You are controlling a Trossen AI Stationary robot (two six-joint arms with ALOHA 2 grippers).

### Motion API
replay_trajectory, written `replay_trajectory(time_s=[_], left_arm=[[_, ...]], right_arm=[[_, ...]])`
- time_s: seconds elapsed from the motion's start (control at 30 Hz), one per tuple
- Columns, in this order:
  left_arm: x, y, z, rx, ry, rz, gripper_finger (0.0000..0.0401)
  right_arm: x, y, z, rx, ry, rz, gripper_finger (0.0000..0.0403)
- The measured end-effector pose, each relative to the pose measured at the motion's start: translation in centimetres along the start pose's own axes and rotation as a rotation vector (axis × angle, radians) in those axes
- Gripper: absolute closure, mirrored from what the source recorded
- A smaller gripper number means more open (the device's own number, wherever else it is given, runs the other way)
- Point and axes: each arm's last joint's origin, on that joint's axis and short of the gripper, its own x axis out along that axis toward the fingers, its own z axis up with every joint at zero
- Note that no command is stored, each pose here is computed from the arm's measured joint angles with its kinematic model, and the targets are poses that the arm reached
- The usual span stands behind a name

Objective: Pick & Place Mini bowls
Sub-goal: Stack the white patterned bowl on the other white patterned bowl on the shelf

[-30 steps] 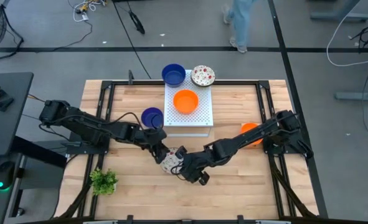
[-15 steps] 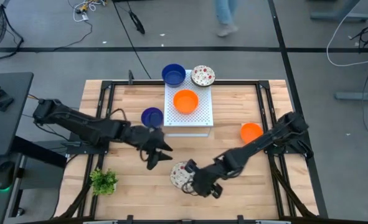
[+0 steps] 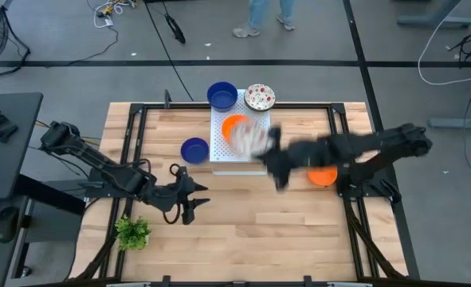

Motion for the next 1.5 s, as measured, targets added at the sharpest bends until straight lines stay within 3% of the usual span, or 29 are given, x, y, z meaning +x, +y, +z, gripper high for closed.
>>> replay_trajectory(time_s=[0.1, 0.2, 0.37, 0.67, 1.5], left_arm=[[-0.1, -0.1, 0.0, -0.003, -0.006, -0.006, 0.0215], [0.0, -0.1, 0.0, 0.004, -0.006, -0.006, 0.0215], [-0.1, -0.1, 0.0, 0.01, -0.005, -0.006, 0.0215], [0.0, 0.0, 0.0, 0.017, -0.001, -0.002, 0.0215], [0.0, -0.1, 0.0, 0.013, -0.001, -0.002, 0.0215]], right_arm=[[1.0, -4.7, -3.4, 0.073, 0.101, -0.106, 0.0403], [2.2, -8.3, -7.1, 0.156, 0.134, -0.091, 0.0403], [4.2, -11.4, -11.7, 0.243, 0.207, -0.108, 0.0403], [7.3, -11.2, -14.5, 0.275, 0.261, -0.024, 0.0403], [7.0, -11.5, -15.6, 0.368, 0.348, -0.057, 0.0385]])
